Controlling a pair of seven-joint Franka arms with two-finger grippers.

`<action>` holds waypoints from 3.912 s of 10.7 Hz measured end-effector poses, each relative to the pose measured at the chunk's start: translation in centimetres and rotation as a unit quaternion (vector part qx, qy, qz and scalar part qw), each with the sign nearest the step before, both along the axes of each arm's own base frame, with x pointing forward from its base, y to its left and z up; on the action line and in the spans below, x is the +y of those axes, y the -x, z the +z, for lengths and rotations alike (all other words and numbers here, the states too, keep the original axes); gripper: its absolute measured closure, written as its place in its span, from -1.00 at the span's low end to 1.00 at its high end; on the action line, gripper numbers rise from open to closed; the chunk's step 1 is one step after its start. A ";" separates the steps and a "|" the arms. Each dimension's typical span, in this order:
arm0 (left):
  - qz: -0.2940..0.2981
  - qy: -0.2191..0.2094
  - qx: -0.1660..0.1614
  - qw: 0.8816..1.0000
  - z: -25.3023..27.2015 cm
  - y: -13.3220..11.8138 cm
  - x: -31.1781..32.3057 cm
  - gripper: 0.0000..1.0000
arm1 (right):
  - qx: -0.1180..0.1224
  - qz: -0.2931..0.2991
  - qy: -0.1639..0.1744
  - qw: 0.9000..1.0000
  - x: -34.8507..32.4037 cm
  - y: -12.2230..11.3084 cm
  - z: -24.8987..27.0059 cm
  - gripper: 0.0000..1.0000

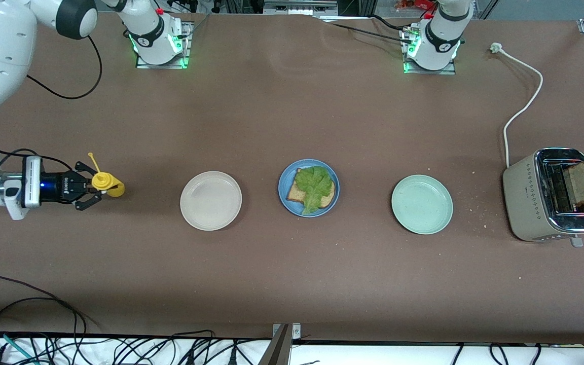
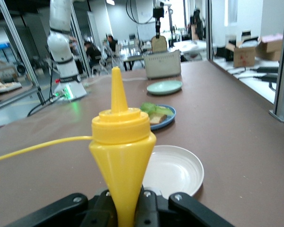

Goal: Make sandwich in blue plate with both arms

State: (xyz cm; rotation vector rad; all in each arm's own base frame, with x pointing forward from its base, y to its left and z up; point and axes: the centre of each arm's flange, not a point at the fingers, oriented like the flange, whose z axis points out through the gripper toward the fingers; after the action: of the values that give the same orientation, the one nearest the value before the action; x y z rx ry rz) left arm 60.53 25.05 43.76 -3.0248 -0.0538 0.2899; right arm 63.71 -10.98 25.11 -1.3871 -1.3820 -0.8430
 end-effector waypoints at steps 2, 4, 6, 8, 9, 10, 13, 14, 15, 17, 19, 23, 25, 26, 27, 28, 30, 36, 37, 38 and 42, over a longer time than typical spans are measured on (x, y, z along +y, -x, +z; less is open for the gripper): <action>-0.009 0.006 0.016 1.000 4.0 0.5 -2.4 0.84 | 0.009 -0.009 -0.042 0.999 -1.1 0.8 -3.7 0.85; -0.036 0.018 0.040 0.998 6.8 1.0 -6.8 0.84 | -0.012 -0.008 -0.057 0.998 -1.7 1.6 -6.8 0.85; -0.064 0.064 0.070 0.993 8.0 1.6 -12.2 0.84 | -0.016 -0.015 -0.074 0.997 -1.6 2.2 -10.2 0.85; -0.092 0.138 0.080 0.983 8.0 1.6 -17.5 0.84 | -0.013 -0.019 -0.091 0.996 -1.3 2.9 -13.0 0.85; -0.112 0.174 0.089 0.974 7.5 1.4 -20.6 0.84 | -0.010 -0.021 -0.095 0.995 -1.2 3.1 -13.8 0.85; -0.135 0.204 0.101 0.964 6.4 1.2 -24.3 0.84 | -0.008 -0.022 -0.097 0.995 -1.3 3.3 -14.2 0.85; -0.159 0.335 0.147 0.917 0.6 0.0 -36.5 0.84 | -0.001 -0.029 -0.098 0.995 -2.1 3.7 -15.3 0.85; -0.143 0.380 0.152 0.901 -1.8 -0.8 -38.6 0.84 | -0.002 -0.030 -0.098 0.995 -2.3 3.7 -15.3 0.79; -0.125 0.423 0.156 0.884 -4.3 -1.6 -40.1 0.84 | -0.003 -0.030 -0.097 0.995 -2.3 3.6 -15.2 0.77; -0.084 0.492 0.153 0.853 -8.9 -2.8 -43.9 0.84 | -0.003 -0.027 -0.099 0.995 -2.2 3.4 -15.0 0.39; -0.068 0.506 0.144 0.848 -12.7 -3.1 -47.9 0.84 | -0.001 -0.025 -0.100 0.995 -2.1 3.3 -14.8 -0.11; -0.094 0.570 0.112 0.808 -19.3 -2.6 -52.4 0.84 | 0.017 -0.041 -0.088 0.995 -4.3 3.3 -14.3 -1.00; -0.109 0.599 0.090 0.788 -23.4 -2.5 -52.1 0.84 | 0.026 -0.052 -0.072 0.996 -8.0 4.3 -13.9 -1.00; -0.112 0.602 0.084 0.786 -24.8 -2.4 -52.1 0.84 | 0.034 -0.055 -0.061 0.996 -9.7 4.6 -13.7 -1.00; -0.113 0.602 0.081 0.786 -25.8 -2.3 -52.2 0.84 | 0.047 -0.058 -0.048 0.996 -11.0 4.6 -12.9 -1.00; -0.114 0.603 0.080 0.786 -26.3 -2.2 -52.4 0.78 | 0.067 -0.062 -0.033 0.995 -12.0 4.2 -11.5 -1.00; -0.120 0.603 0.074 0.785 -26.4 -2.3 -52.4 0.55 | 0.120 -0.055 0.019 0.991 -12.7 2.8 -5.7 -1.00; -0.216 0.520 0.055 0.825 -24.8 -4.0 -49.5 -1.00 | 0.319 -0.093 0.154 0.931 -2.8 -0.8 13.6 -1.00; -0.230 0.500 0.050 0.833 -23.7 -4.4 -48.9 -1.00 | 0.339 -0.097 0.164 0.921 -1.2 -1.0 14.9 -1.00; -0.236 0.475 0.047 0.846 -22.2 -4.8 -48.1 -1.00 | 0.362 -0.103 0.175 0.910 0.0 -1.1 15.8 -1.00; -0.266 0.351 0.064 0.895 -11.1 -5.1 -43.5 -1.00 | 0.445 -0.143 0.246 0.849 4.0 -0.8 19.2 -1.00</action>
State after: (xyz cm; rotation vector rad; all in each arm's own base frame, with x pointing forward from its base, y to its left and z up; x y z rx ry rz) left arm 65.59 -18.43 32.71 -3.4919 1.0996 0.5468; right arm 64.50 -7.02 44.35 -2.0496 -0.6604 0.0739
